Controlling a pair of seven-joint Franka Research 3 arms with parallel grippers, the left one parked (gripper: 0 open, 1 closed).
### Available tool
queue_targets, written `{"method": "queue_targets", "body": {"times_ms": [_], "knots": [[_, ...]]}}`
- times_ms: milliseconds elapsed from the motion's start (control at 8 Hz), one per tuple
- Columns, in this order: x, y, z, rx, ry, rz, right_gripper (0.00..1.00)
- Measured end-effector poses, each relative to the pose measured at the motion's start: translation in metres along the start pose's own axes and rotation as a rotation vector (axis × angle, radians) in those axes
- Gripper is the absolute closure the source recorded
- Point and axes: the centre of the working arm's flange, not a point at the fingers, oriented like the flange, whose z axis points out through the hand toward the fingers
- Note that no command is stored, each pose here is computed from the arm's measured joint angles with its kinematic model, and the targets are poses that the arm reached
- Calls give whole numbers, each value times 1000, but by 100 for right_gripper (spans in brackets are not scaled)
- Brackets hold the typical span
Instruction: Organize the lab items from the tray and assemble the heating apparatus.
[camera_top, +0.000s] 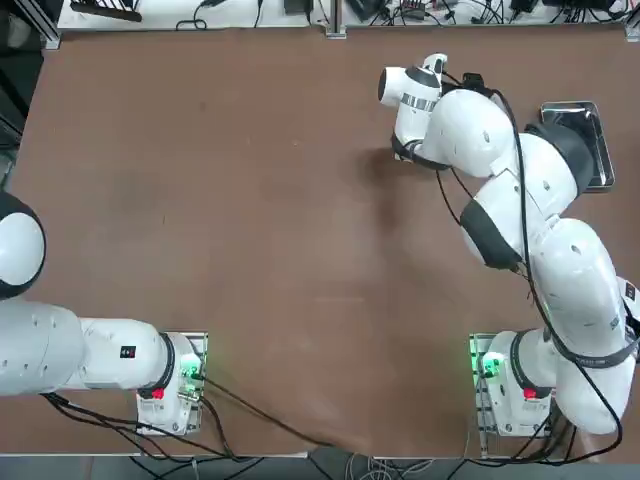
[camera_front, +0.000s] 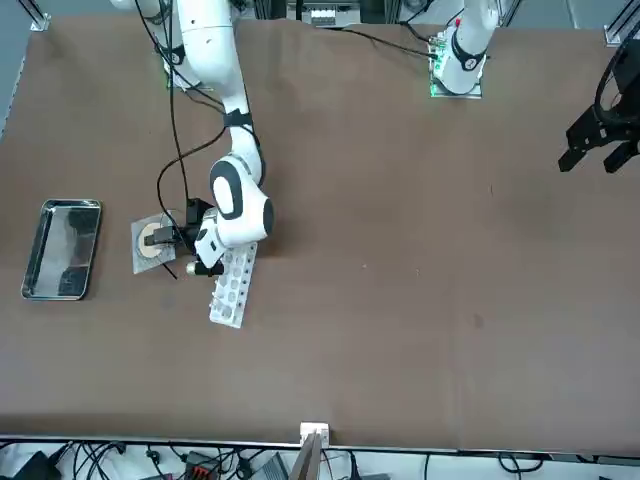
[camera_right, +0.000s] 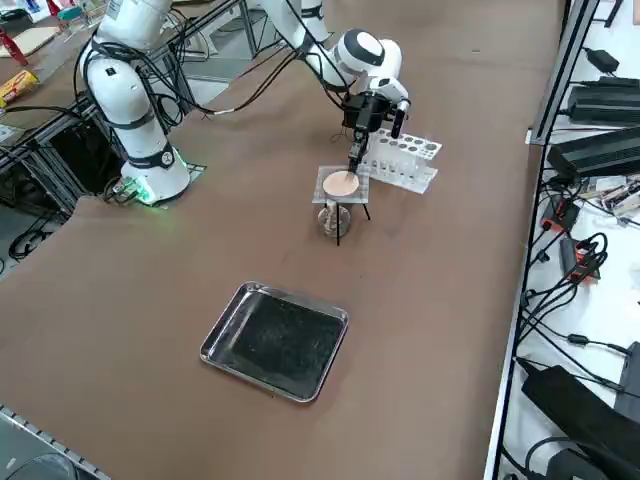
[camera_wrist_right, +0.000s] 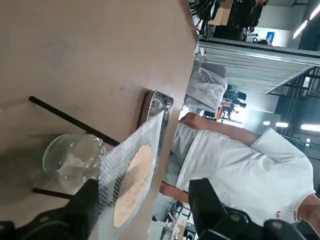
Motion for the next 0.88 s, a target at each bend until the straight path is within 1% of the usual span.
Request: {"method": "queue_targets", "body": {"times_ms": [875], "knots": [[3, 4, 14, 9, -23, -5, 1]]}}
